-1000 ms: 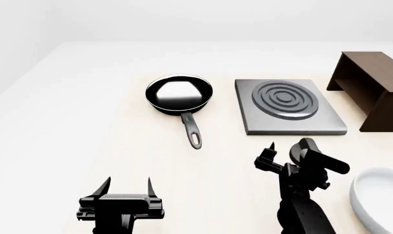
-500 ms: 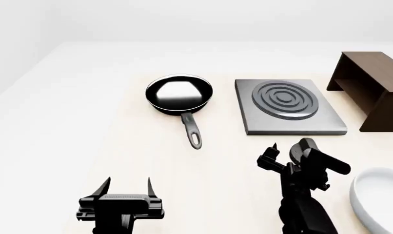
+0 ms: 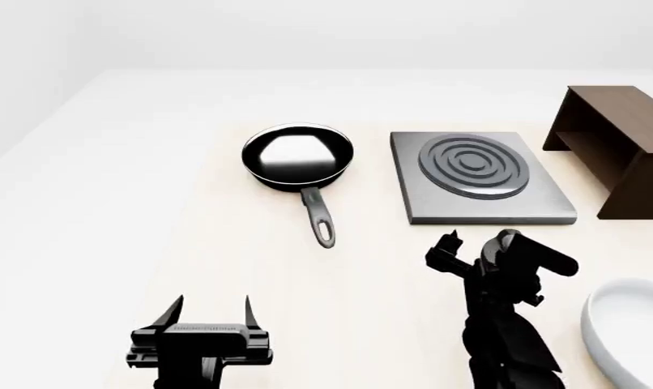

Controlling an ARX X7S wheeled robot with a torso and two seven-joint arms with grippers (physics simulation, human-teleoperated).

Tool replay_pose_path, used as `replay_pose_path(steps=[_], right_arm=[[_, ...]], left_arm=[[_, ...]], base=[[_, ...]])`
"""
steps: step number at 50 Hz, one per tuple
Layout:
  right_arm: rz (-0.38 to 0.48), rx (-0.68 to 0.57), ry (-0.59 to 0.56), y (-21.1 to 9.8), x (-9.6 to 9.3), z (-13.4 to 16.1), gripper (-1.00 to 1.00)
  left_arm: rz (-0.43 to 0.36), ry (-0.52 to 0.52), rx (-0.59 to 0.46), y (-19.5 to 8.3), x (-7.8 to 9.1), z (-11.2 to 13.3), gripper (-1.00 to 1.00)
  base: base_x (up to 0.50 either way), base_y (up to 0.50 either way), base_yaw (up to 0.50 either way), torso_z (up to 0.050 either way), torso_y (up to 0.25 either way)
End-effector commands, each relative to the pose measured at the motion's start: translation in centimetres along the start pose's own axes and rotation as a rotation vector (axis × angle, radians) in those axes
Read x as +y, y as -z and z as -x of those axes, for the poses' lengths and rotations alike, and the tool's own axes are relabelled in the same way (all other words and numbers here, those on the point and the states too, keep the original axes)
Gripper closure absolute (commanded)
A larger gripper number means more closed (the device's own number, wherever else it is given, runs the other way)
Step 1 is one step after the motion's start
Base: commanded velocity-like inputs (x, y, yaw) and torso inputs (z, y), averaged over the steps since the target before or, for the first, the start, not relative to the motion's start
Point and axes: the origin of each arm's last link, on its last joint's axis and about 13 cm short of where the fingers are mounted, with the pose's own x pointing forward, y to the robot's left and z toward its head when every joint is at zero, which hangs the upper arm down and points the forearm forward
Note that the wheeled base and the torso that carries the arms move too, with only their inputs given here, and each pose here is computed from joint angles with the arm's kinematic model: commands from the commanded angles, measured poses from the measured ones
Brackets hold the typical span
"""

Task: Turn on the stove.

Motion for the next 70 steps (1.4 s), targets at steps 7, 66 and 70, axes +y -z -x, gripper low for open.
replay_pose_path(steps=[7,66,70], right_arm=[[-0.03,0.022,0.0,-0.2,0.4,-1.4,-1.0],[-0.313,-0.132,0.168,-0.8,-0.8,-0.8,-1.0],[-0.313,-0.133,0.169,-0.9,-0.8,-0.7,-1.0]], left_arm=[[0.018,0.012,-0.013,-0.1,-0.1,0.0,-1.0],[0.016,0.011,-0.016,-0.2,-0.1,-0.1,-1.0],[0.016,0.011,-0.015,-0.2,-0.1,-0.1,-1.0]], base=[[0.0,0.0,0.0,0.0,0.0],[0.0,0.0,0.0,0.0,0.0],[0.0,0.0,0.0,0.0,0.0]])
